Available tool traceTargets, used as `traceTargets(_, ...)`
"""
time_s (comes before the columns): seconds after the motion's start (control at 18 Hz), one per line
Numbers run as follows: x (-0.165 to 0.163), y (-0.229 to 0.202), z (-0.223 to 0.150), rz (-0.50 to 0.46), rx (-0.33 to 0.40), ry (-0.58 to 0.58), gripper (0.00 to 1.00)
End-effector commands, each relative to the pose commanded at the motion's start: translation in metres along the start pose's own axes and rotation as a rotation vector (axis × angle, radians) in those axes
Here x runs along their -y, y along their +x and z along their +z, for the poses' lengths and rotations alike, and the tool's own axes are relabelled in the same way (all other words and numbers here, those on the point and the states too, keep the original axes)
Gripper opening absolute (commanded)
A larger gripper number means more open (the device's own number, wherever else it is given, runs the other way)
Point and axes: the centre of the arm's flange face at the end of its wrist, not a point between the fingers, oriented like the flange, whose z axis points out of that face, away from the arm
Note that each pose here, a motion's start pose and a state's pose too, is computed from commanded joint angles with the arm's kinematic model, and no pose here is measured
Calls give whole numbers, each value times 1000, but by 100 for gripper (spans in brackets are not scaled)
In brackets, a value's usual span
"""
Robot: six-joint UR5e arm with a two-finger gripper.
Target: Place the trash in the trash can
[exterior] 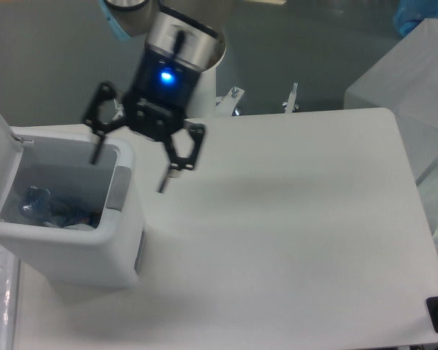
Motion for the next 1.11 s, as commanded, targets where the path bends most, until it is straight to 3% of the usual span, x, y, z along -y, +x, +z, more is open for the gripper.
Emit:
traceTargets(0.17, -20, -54, 8, 34, 42, -34, 100)
traceTargets(0.28, -36, -91, 1, 74, 114, -72, 100)
traceTargets(0.44, -53, -124, 8, 237, 127, -118, 100)
traceTargets(0.56, -64, -139, 13, 337, 153, -179, 100)
traceTargets(0.72, -90, -154, 25, 415, 198, -313, 100)
traceTargets(1.11, -126, -189, 53, 569, 201, -527, 100)
